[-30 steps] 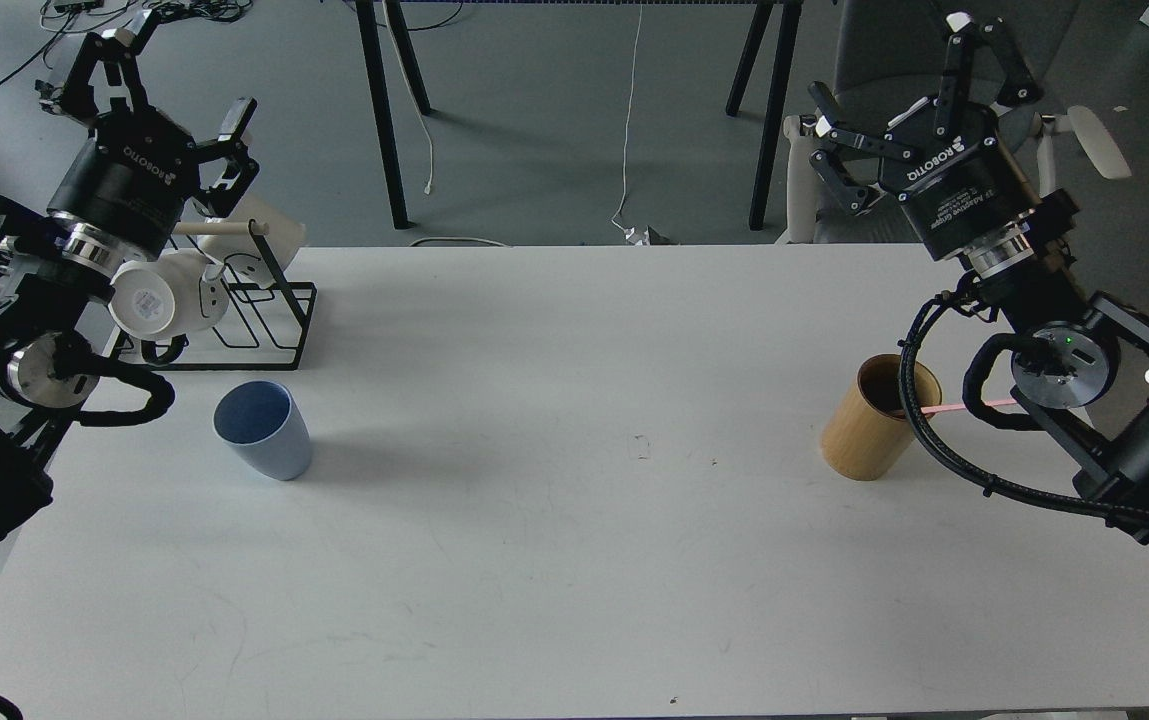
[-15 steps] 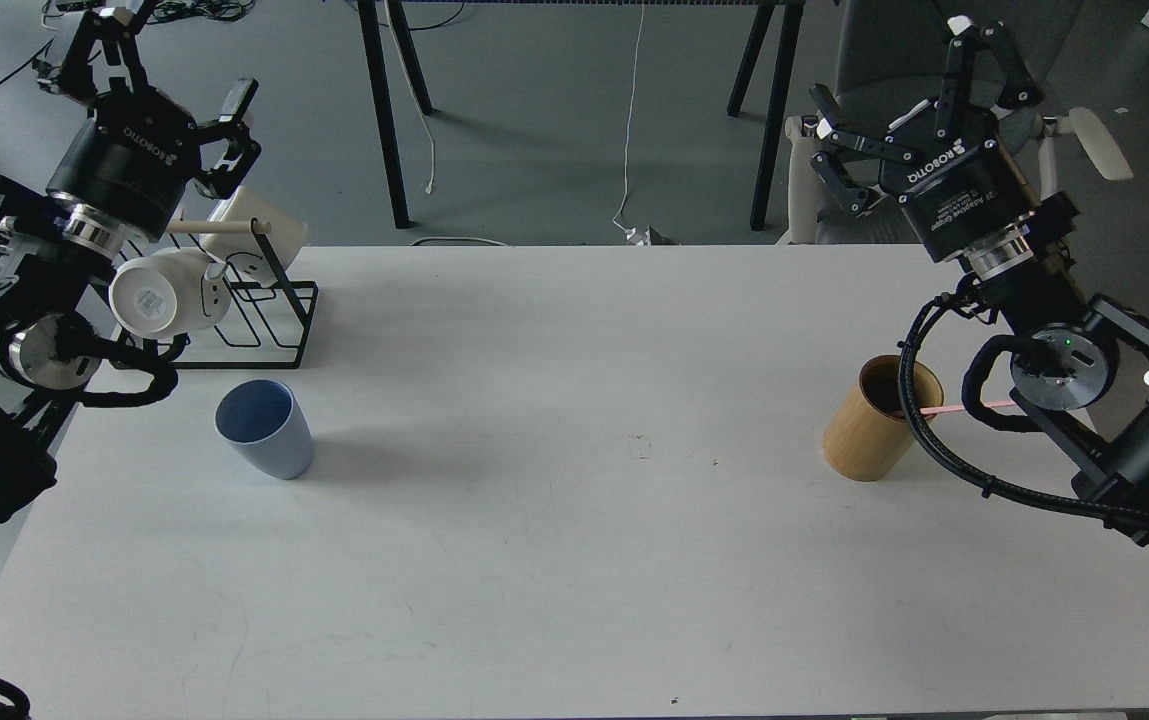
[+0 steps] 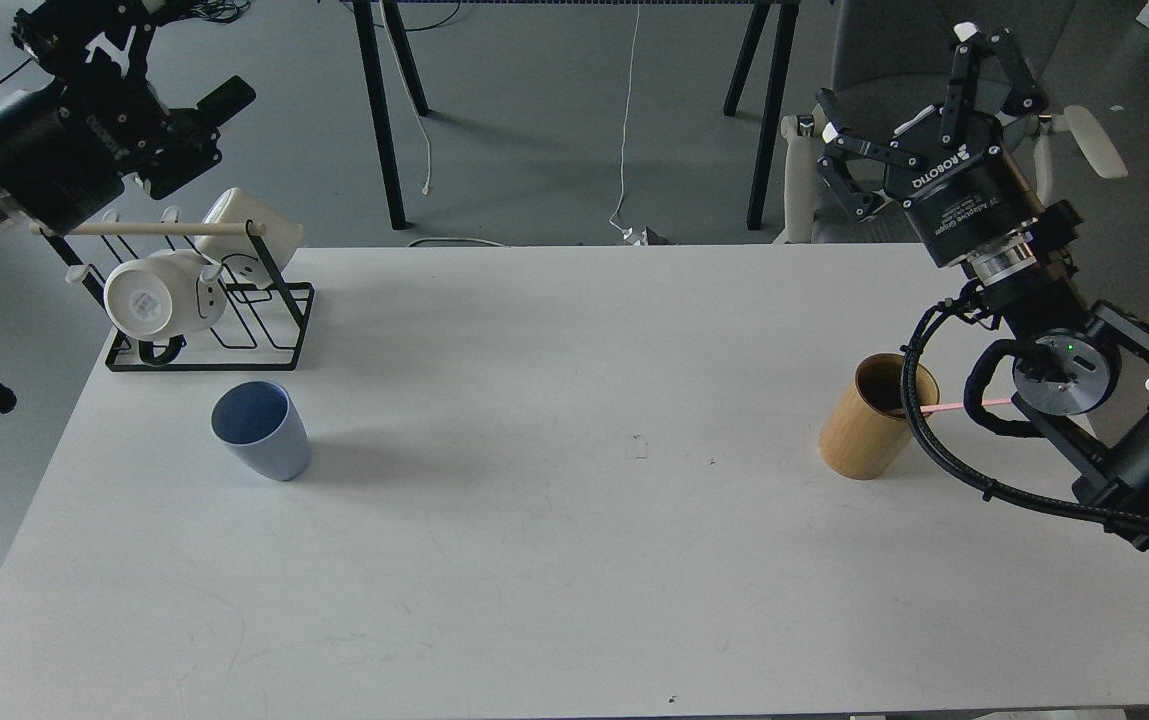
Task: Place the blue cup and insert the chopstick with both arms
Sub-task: 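Raise the left arm and swing it toward the blue cup, then lower the left gripper beside the blue cup and close on it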
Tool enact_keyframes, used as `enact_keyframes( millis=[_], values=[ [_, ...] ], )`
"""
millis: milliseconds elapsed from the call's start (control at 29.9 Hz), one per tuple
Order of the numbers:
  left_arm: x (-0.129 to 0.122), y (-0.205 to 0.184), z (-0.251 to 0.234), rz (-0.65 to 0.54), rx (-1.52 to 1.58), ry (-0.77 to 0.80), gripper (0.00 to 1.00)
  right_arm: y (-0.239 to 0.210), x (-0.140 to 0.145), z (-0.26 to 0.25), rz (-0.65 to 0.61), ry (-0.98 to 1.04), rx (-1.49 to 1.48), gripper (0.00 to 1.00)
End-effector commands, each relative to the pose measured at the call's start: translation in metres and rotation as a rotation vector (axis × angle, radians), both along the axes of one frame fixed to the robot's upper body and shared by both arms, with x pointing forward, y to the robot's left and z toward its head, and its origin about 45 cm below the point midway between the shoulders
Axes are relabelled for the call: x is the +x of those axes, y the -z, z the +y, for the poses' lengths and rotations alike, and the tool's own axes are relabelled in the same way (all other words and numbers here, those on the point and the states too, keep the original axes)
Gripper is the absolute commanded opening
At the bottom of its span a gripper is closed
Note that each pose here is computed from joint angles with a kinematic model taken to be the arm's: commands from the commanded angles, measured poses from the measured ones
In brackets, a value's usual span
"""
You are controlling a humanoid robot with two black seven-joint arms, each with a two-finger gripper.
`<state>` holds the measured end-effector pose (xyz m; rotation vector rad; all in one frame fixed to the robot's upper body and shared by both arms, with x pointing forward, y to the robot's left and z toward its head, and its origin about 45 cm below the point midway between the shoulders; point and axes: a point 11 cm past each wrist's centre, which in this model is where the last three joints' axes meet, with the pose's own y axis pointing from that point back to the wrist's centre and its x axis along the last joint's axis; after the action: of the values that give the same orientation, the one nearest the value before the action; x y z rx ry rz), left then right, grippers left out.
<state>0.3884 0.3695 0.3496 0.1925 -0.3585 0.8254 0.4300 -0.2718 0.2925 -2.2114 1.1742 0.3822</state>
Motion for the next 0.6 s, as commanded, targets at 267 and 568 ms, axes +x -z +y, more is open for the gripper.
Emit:
enact_keyframes(
  millis=[267, 568],
  values=[
    [-0.044, 0.066, 0.060, 0.125, 0.766, 0.113, 0.99, 0.015, -0.006, -0.007, 0.031, 0.021, 0.013, 0.95],
    [-0.051, 0.149, 0.087, 0.295, 0.975, 0.157, 0.99, 0.020, -0.008, -0.009, 0.044, 0.024, 0.013, 0.95]
  ],
)
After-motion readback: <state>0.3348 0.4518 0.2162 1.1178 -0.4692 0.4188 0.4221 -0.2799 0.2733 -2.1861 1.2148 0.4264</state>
